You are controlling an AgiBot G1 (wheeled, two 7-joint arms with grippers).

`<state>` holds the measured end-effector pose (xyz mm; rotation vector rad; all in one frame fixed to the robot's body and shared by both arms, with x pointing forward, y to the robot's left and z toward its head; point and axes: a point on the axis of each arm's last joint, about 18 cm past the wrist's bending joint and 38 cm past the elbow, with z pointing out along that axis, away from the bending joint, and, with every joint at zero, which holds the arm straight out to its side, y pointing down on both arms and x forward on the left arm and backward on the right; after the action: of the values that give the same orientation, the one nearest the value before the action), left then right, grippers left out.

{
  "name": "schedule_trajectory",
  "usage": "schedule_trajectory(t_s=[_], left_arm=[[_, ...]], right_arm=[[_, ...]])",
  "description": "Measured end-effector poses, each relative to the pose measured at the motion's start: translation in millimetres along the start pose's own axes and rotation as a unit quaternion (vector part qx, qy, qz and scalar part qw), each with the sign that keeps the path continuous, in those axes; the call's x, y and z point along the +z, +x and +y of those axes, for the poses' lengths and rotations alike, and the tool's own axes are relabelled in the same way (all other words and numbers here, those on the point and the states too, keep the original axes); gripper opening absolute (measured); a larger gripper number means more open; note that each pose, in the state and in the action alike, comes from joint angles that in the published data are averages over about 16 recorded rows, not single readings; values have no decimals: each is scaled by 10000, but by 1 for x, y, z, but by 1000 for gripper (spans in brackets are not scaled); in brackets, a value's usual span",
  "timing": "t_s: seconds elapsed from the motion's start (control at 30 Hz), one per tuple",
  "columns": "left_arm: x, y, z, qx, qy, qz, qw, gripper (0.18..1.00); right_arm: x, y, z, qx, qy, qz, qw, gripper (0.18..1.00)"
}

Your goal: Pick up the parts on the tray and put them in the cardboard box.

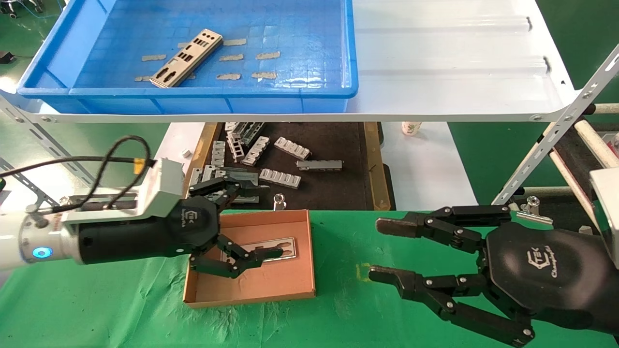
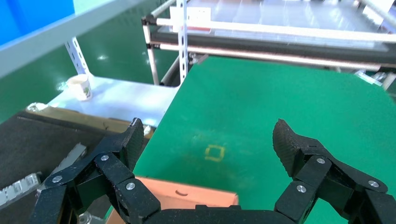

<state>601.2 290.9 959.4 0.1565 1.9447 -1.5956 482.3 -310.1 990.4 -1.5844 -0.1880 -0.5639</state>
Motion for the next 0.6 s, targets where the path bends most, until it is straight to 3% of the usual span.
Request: schedule_trajectory(t_s=[0.6], left_arm=[[-37, 42, -48, -166, 595, 236, 9978, 1001]], right_arm=[[0, 0, 0, 0, 0, 0, 10000, 832]])
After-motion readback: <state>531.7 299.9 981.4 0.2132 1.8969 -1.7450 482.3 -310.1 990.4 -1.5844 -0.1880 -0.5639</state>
